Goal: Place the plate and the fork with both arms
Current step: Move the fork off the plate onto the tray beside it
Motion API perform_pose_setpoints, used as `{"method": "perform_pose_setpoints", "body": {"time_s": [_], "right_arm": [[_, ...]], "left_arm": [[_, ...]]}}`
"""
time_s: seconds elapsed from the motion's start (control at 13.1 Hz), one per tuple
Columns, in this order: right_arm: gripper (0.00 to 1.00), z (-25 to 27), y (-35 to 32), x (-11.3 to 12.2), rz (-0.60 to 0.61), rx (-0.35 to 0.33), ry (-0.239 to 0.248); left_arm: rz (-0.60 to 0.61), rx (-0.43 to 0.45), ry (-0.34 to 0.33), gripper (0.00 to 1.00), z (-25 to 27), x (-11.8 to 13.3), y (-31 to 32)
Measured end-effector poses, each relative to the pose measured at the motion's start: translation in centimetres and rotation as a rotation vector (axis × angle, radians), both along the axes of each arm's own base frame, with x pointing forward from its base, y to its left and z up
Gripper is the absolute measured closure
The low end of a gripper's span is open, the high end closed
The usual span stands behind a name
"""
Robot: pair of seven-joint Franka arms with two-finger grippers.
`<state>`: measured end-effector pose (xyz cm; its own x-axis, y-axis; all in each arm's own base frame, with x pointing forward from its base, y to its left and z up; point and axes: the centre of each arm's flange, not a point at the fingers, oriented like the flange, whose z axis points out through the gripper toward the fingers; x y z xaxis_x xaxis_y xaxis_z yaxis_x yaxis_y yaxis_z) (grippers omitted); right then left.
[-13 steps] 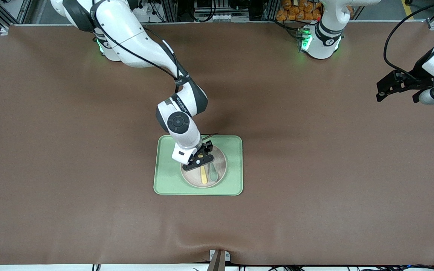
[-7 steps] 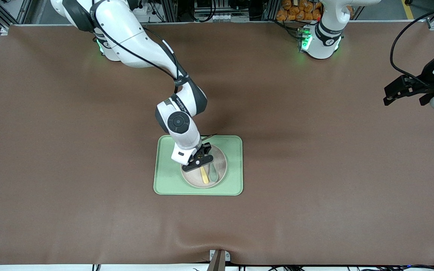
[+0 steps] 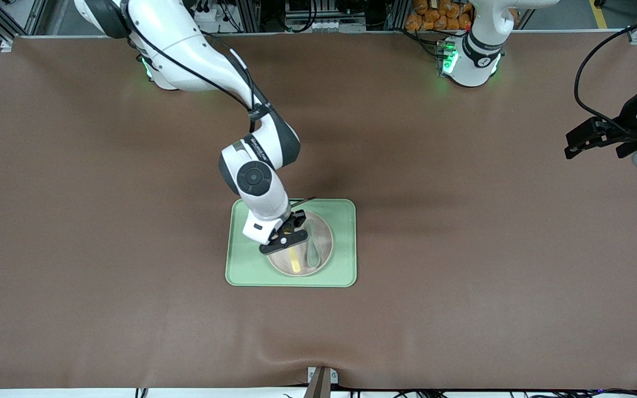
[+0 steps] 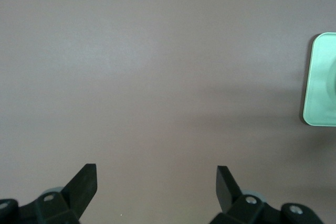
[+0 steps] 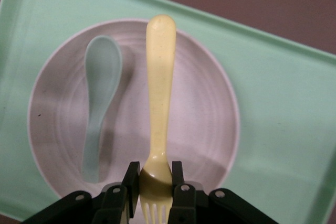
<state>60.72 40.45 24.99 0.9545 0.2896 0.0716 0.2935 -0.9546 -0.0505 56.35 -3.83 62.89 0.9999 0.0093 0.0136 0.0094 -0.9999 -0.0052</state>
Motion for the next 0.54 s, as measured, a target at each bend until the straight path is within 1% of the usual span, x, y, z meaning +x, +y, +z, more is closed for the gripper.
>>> {"method": "perform_pose_setpoints", "body": {"time_s": [0.15,0.23,0.38,0.54], "right_arm": [[0.71,1.3,-3.7,1.8,-0.062,-0.009,0.019],[0.71,1.1,-6.0,2.6,-0.096,-0.017,0.035],[0.71,-0.9,-10.1,2.9,-0.172,-0.037,0.084],[0.71,-2.9,-12.1,2.3,-0.259,-0.055,0.12]], "left_arm": [[0.003,0.0,0.0,0.0,0.0,0.0,0.0],[0.003,0.0,0.001,0.0,0.0,0.0,0.0],[0.003,0.0,0.002,0.0,-0.1,0.0,0.0],[0.004,0.0,0.005,0.0,-0.2,0.0,0.0]]}}
